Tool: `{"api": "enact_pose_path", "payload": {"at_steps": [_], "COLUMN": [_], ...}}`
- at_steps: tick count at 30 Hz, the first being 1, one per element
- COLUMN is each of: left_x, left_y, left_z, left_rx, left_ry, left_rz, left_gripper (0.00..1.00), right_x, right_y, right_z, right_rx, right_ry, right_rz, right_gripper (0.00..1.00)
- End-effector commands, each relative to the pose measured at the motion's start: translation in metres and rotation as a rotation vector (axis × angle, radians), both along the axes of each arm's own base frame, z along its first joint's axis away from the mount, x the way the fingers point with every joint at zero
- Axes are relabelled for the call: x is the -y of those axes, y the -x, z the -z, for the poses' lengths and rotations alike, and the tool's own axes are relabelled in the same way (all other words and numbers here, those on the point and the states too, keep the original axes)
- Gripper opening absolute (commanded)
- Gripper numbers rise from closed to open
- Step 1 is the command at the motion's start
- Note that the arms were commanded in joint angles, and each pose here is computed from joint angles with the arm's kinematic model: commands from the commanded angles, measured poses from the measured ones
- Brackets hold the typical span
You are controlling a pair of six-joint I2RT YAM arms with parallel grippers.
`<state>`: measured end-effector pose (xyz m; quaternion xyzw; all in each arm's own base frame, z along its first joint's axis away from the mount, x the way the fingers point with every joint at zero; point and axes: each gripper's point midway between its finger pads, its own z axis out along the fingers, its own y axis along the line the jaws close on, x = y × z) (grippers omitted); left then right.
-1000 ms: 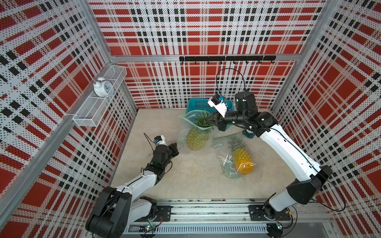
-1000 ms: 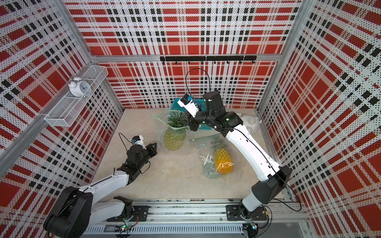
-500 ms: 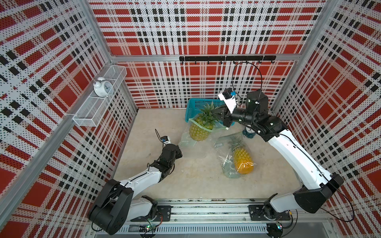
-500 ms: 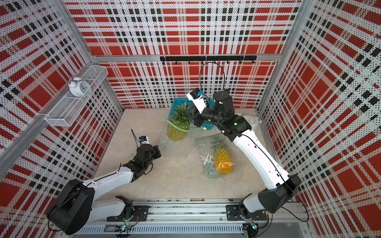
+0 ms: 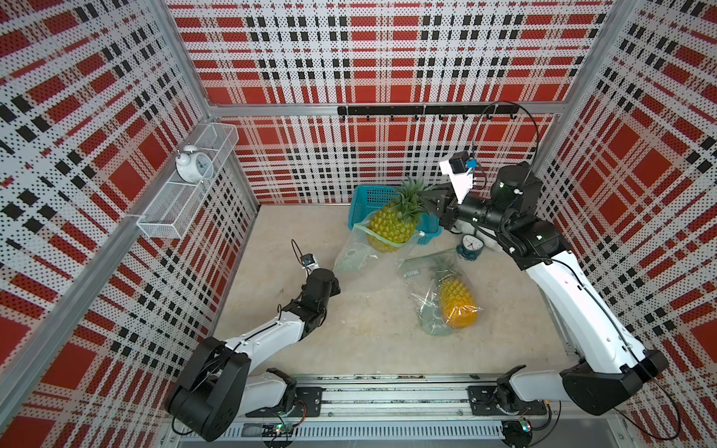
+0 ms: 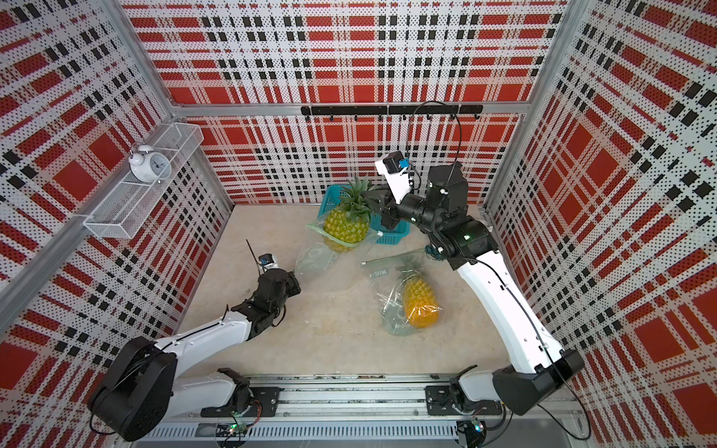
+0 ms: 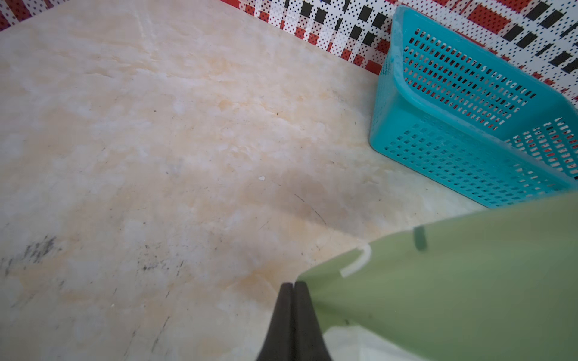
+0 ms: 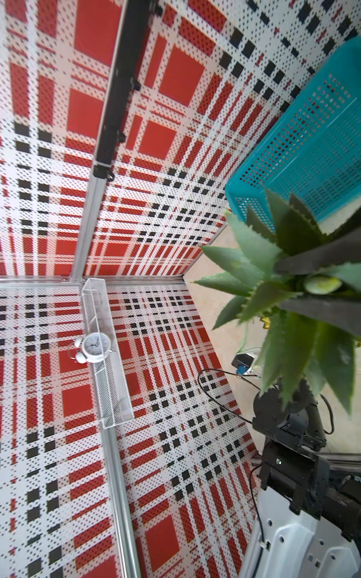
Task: Open the zip-top bag and take out the pineapple
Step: Pick up the pineapple from the zipper food storage bag, then place the pineapple in the basket.
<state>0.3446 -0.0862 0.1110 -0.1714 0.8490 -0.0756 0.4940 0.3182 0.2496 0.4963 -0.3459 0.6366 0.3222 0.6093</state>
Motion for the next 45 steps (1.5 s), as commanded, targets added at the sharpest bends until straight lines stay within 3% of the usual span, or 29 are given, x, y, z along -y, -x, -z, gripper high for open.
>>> {"api": "enact_pose_path", "payload": {"at_steps": [1,12,21,31,45], "left_x": [-0.01,-0.025,-0.033,-0.07,-0.126], "left_y": [0.002,0.015,0.019,0.029,0.038], "left_z": [-0.001,-0.012,-0.013,-0.035,-0.035], "left_rx": [-0.011,0.028,0.029,0.101,0.098], "left_ry": [-0.034,0.019,0.021,0.096,0.111], "left_rz": [-0.024,-0.055,-0.071,-0.213,-0.364], "left_gripper": [0.0,0.0,0.0,0.0,0.0], "right_x": [0.023,0.049,0.054,0.073,0.087], "right_y": [0.027,-0.003,-0.021,-0.085,-0.16], "right_z": [-0.087,-0.101,-0.106,-0.062,0.013], "right_rx": [0.257,0.303,0.306,0.231,0.117], "right_ry": [-0.15,-0.252,-0.305,-0.228,-0.11], "right_rz": [0.037,0.213,0.214,0.403,0.582], "right_gripper": [0.0,0.0,0.0,0.0,0.0]}}
